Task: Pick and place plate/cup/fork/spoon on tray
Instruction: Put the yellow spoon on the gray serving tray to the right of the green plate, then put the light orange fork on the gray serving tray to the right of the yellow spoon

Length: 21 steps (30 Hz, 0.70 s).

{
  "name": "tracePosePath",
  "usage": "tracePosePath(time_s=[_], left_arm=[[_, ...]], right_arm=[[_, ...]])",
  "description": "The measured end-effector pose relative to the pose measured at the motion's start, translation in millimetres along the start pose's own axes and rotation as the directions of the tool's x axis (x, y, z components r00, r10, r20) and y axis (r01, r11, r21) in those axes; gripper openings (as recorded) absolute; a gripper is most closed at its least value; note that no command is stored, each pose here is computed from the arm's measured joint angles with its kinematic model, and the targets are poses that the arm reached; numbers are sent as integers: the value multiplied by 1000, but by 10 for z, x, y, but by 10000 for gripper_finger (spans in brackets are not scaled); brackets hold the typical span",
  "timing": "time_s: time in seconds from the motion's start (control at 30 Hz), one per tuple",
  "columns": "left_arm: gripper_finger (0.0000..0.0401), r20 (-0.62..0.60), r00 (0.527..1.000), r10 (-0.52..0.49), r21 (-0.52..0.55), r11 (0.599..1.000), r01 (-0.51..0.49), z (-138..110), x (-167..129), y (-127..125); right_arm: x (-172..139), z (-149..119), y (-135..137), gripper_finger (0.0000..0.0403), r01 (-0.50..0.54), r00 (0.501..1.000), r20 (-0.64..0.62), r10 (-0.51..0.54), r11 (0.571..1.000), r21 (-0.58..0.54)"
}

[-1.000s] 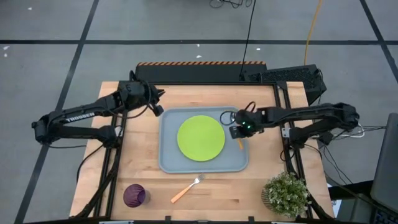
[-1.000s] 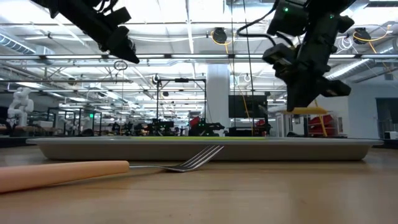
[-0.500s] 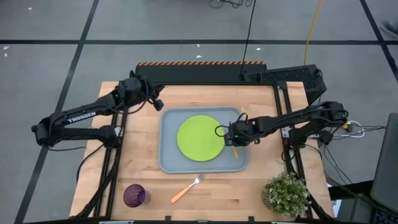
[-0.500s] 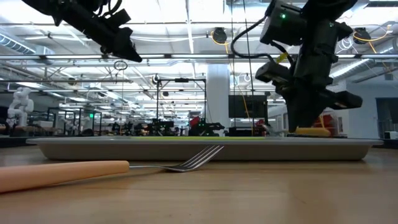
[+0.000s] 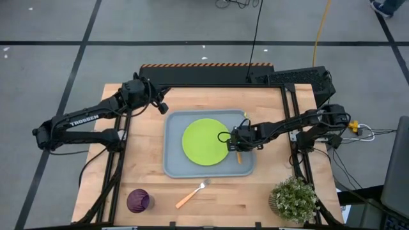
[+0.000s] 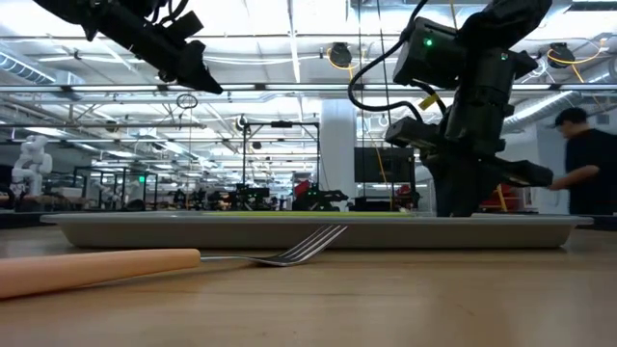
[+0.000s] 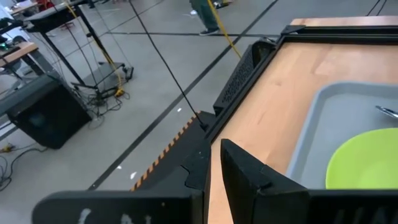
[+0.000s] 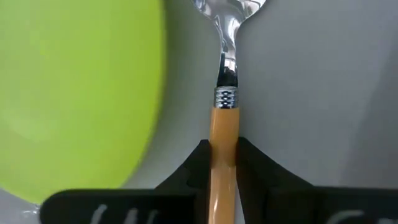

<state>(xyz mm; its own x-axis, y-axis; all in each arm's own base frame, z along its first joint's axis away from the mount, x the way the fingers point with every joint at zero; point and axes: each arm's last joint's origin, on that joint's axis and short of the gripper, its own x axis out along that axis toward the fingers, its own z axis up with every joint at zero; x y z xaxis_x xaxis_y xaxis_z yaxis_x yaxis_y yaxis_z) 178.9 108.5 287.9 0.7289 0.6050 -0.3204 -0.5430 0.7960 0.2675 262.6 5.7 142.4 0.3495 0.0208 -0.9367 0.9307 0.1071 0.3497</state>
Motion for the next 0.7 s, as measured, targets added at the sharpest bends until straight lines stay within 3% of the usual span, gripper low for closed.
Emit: tracePosePath(time_s=[0.2,0.33,0.47,0.7], left_arm=[[42,-4,1000,-7,0,1000,7,-5,0,-3],[42,-10,1000,-9,0,1000,9,-10,0,-4],[42,-16,1000,-10,1,1000,10,-16,-1,-6],[42,-17,1000,-11,-1,1000,11,-17,0,-6]], right_arm=[[-3,32,69,134,-65,996,48,70,993,-97],[0,66,56,185,-63,997,32,66,995,-81],[4,55,46,204,-67,998,-3,67,994,-82],[-75,95,50,196,-105,994,-42,100,986,-128]])
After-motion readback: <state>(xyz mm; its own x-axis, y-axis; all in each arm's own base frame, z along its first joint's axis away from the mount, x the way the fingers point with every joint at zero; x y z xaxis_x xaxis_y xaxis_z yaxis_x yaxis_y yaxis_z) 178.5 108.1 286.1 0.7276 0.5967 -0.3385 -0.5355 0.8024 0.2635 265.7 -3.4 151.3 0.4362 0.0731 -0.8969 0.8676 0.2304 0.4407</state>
